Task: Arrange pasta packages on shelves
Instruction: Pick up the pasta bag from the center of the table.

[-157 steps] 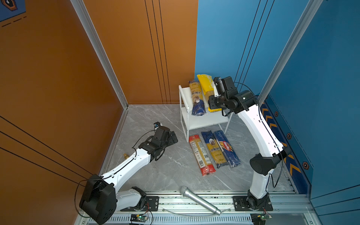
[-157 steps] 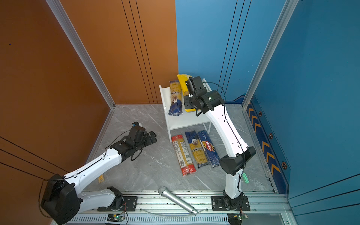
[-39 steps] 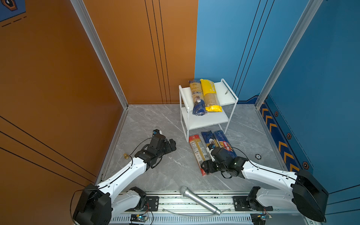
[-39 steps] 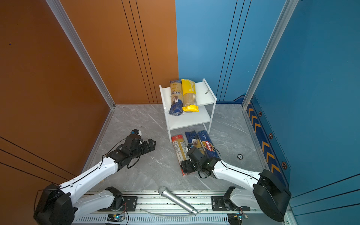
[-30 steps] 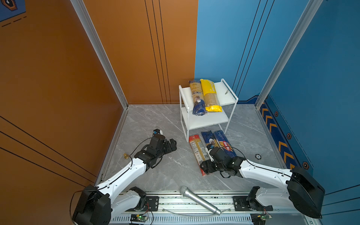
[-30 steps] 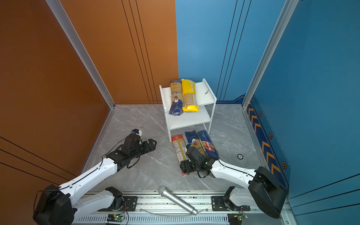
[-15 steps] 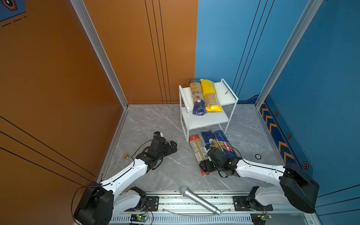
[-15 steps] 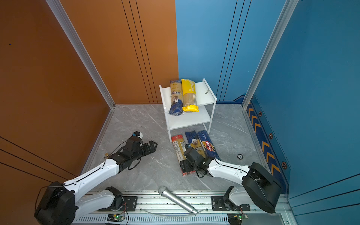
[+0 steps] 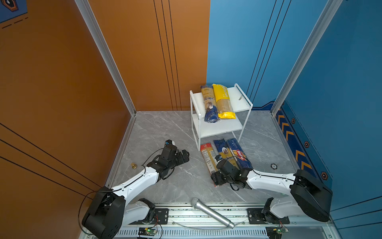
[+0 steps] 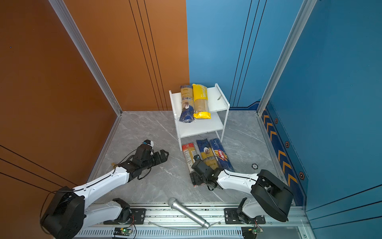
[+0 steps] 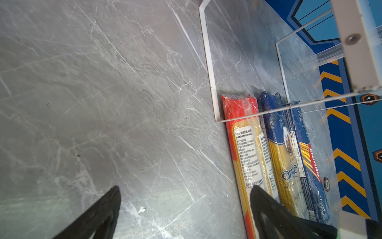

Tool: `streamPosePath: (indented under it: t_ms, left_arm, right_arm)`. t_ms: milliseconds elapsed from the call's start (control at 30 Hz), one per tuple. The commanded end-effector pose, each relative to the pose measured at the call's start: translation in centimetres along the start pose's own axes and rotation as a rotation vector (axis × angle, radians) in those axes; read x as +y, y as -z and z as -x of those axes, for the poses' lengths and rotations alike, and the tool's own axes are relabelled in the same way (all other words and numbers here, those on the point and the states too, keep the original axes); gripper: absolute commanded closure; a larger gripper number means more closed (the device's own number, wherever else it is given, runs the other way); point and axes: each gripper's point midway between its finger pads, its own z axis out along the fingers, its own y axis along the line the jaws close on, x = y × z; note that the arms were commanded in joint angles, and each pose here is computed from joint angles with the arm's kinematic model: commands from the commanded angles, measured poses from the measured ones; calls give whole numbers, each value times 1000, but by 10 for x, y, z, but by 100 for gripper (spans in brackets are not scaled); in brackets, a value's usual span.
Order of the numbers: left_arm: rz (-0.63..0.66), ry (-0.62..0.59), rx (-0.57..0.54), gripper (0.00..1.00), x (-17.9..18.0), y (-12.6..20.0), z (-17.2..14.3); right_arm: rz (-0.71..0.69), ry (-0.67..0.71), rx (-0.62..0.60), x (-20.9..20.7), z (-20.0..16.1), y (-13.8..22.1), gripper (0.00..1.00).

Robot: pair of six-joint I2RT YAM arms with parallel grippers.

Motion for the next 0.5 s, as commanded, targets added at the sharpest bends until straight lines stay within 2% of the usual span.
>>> streamPosePath:
  t_ms: [0,467]
  left_arm:
    - [-28,10,3,2,-6,0,3]
    - [-40,33,-6,2,-11,3,4]
  right_arm:
    - [-22,23,-14,-4,-3,-5,15]
    - [-57,46,4,-8,-16,-15,17]
